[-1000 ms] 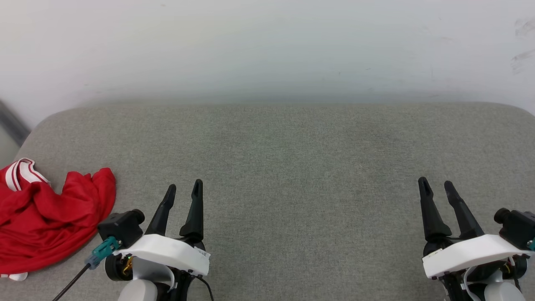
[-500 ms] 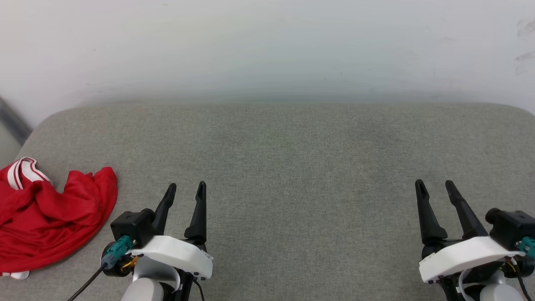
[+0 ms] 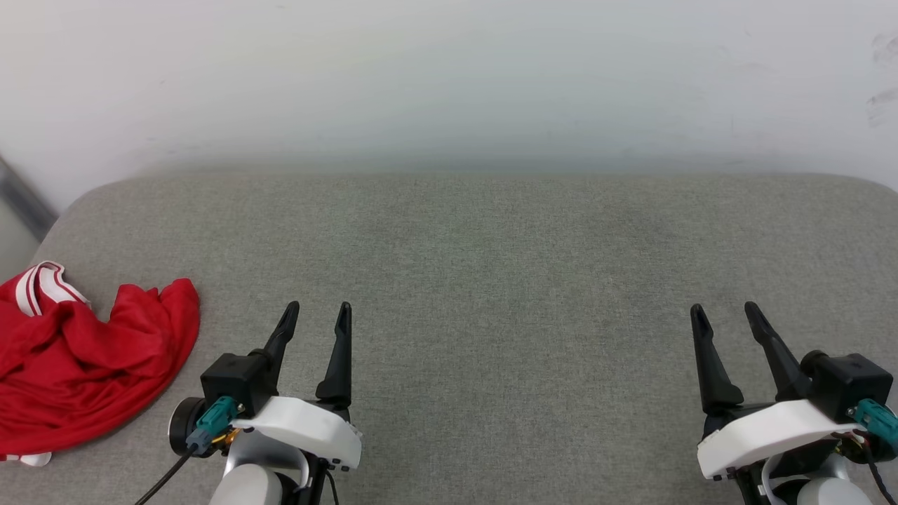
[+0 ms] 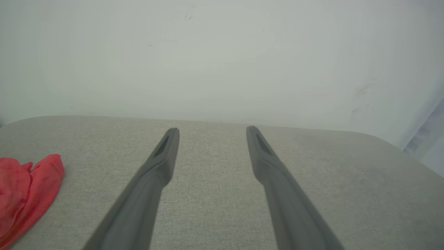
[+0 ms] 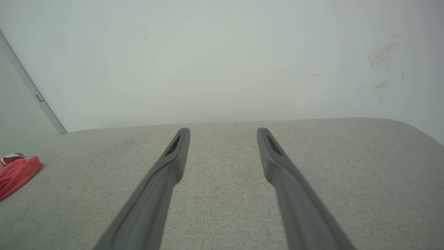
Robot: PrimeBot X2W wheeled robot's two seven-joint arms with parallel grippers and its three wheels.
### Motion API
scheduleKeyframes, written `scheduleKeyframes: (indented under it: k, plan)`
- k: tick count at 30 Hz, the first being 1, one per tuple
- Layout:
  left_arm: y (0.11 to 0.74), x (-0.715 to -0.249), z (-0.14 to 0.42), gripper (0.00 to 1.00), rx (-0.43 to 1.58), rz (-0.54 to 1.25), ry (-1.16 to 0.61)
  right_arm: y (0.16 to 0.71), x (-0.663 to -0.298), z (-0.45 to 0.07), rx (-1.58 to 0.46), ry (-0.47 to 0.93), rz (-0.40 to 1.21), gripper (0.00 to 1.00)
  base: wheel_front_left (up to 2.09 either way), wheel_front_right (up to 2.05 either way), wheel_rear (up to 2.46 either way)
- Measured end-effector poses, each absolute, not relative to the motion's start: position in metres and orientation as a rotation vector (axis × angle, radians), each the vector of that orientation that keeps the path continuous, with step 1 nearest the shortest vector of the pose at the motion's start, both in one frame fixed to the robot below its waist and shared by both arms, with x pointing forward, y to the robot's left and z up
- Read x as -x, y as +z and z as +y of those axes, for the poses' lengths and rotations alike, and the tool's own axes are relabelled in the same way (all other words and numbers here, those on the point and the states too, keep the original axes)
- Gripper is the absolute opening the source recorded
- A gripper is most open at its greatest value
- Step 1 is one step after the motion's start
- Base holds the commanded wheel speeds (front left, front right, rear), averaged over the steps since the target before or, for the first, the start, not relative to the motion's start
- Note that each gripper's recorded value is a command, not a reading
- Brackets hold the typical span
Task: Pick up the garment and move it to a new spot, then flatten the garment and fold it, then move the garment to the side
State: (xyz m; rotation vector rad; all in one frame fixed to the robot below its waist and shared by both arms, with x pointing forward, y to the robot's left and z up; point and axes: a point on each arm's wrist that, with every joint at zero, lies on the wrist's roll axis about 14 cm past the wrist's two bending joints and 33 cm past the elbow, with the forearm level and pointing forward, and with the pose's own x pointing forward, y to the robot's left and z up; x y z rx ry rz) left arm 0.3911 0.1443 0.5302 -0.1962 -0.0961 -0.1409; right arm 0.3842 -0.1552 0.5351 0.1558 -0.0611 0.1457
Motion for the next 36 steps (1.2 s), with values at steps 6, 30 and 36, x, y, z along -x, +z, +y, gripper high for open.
scheduleKeyframes:
  k: [6,30,36]
  plan:
    - [0.53,-0.391,0.143,1.0,0.158,-0.107,-0.15,0.537,-0.384,-0.154,-0.111,0.148,-0.069,1.0,0.0,0.0,0.0]
    - [0.529,-0.389,0.148,1.0,0.058,-0.131,-0.134,0.539,-0.387,-0.146,-0.005,0.17,-0.087,1.0,0.0,0.0,0.0]
    - [0.526,-0.383,0.172,1.0,0.071,-0.125,-0.055,0.538,-0.393,-0.13,-0.01,0.216,-0.086,1.0,0.0,0.0,0.0]
